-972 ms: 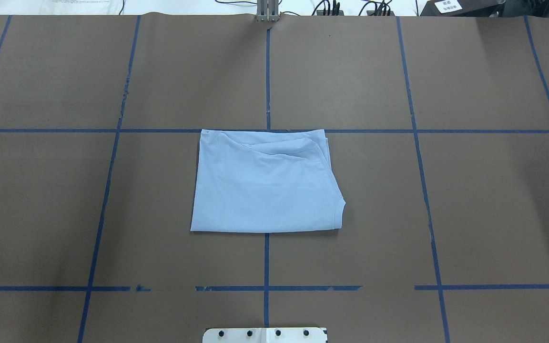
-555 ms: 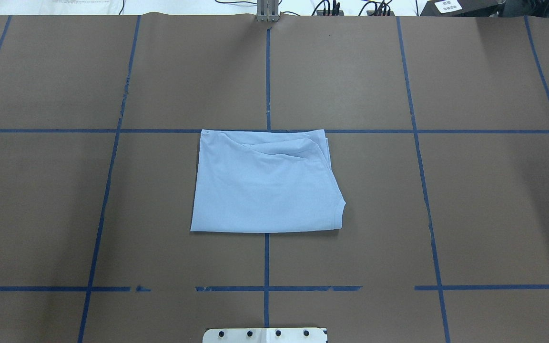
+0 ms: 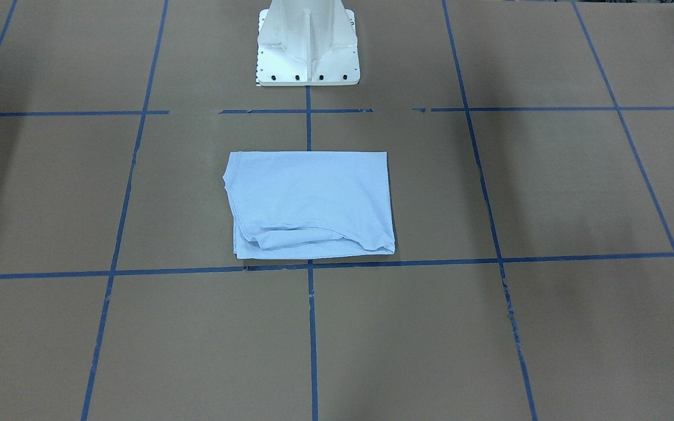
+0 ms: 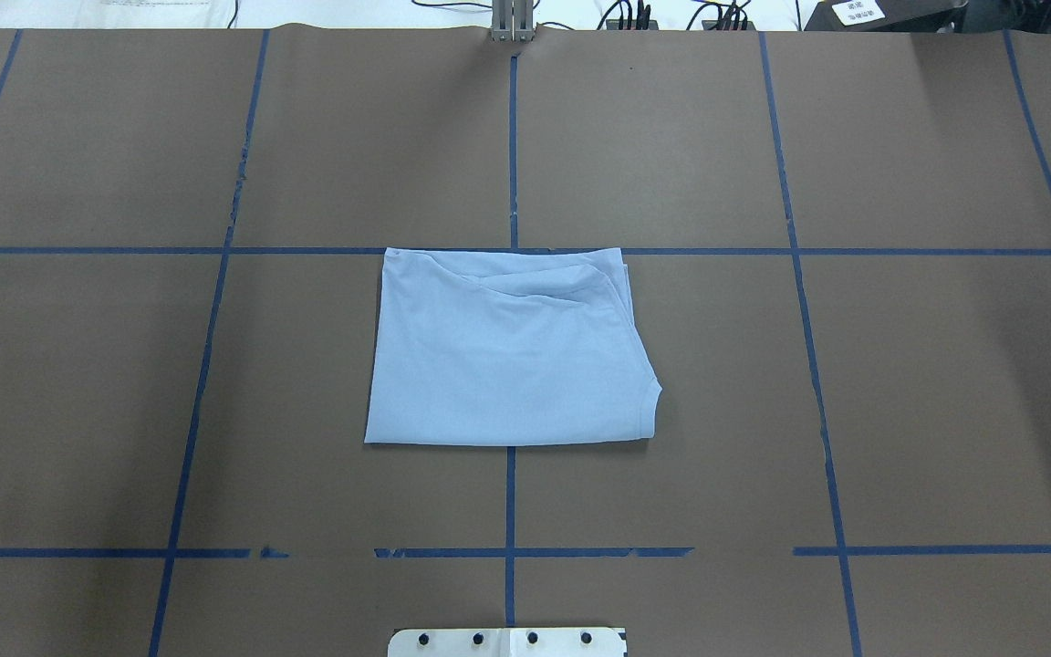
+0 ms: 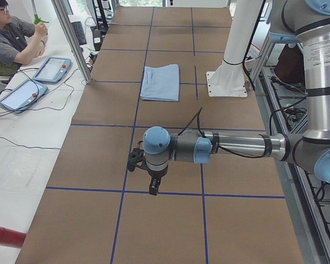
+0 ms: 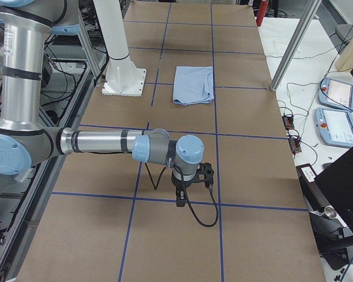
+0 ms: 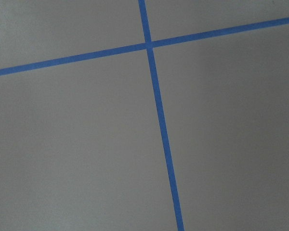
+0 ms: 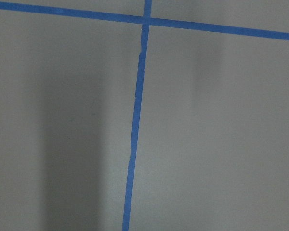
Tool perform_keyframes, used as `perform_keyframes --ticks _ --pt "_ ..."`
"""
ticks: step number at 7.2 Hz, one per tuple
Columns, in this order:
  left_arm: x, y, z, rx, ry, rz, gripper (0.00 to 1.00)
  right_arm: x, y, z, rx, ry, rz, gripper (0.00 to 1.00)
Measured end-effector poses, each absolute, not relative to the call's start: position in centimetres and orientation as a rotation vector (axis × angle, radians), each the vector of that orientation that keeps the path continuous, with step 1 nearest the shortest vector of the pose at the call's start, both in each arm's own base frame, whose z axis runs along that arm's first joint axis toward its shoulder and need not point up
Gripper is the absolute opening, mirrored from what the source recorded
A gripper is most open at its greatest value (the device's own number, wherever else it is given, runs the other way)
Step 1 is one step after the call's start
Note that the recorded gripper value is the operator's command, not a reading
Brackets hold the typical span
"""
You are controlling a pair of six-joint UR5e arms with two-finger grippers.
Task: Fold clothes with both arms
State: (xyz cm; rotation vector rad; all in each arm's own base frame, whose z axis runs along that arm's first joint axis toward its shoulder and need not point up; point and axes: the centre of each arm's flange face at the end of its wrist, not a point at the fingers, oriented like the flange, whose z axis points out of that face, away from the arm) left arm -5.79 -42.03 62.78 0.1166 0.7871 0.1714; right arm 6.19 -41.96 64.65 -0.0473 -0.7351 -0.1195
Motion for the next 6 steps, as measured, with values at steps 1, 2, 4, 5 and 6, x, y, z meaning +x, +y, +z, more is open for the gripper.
perform_keyframes --ticks 1,2,4,5,6 --pt "-5.8 -42.2 62.5 0.127 0.784 0.177 1.0 6.2 -42.0 64.3 -0.04 -0.735 -0.124 1.0" --pt "-5.8 -42.5 62.2 0.134 0.777 0.178 1.0 6.2 -42.1 63.8 -0.03 -0.735 -0.126 1.0" --pt "-5.8 -42.6 62.0 0.139 0.774 0.178 1.0 6.1 -42.2 62.6 -0.012 -0.734 -0.126 1.0" --pt "-5.8 -42.6 61.8 0.142 0.774 0.18 1.0 6.2 -42.2 62.1 -0.004 -0.735 -0.127 1.0" --pt "-5.8 -42.7 61.7 0.145 0.773 0.181 1.0 6.1 -42.2 62.0 -0.001 -0.734 -0.128 1.0"
